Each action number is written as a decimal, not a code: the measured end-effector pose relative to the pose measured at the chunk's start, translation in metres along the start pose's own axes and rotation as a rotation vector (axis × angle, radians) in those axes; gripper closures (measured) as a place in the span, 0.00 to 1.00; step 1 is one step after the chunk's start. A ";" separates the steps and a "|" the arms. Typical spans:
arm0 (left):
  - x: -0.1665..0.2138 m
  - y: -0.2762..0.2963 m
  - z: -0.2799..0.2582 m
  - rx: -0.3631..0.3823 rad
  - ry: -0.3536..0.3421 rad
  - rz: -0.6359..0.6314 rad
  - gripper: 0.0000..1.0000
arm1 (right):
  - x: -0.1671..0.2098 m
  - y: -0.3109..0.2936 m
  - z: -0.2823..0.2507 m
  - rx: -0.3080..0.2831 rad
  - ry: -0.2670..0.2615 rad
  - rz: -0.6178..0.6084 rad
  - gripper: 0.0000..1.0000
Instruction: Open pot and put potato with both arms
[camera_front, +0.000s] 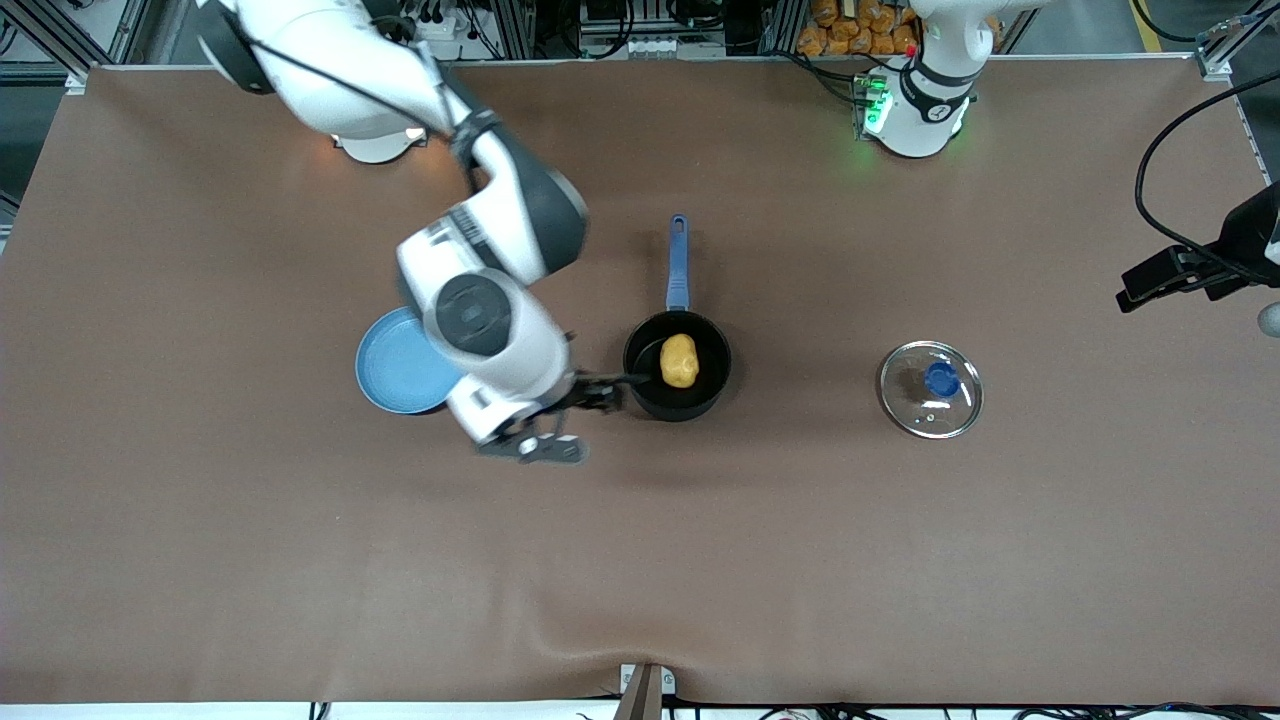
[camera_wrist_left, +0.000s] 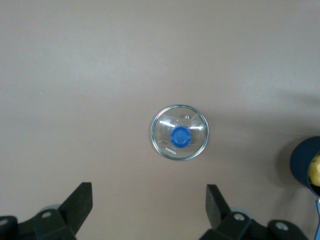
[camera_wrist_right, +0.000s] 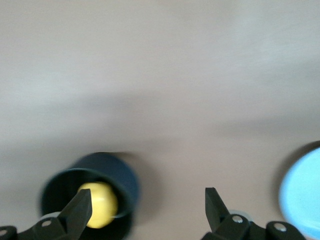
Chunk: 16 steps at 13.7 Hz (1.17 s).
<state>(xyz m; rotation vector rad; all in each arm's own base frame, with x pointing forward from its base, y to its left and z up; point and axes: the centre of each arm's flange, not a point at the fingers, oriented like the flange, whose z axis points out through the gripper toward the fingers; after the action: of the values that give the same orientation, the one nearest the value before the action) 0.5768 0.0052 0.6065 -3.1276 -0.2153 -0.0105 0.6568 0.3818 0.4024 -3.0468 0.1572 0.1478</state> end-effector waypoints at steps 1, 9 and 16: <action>0.000 0.001 0.000 0.000 0.000 0.000 0.00 | 0.011 0.023 -0.008 -0.007 -0.013 0.012 0.00; 0.000 0.006 0.009 -0.001 -0.007 0.007 0.00 | 0.044 0.193 -0.137 0.019 -0.014 0.104 0.00; 0.000 0.024 0.050 -0.004 -0.002 0.012 0.00 | -0.002 0.285 -0.240 -0.098 0.007 0.026 0.00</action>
<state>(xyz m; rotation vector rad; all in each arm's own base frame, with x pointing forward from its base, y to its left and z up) 0.5806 -0.0181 0.5562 -3.1326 -0.1972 -0.0072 0.6460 0.0775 0.6172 -3.1439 0.1963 0.1512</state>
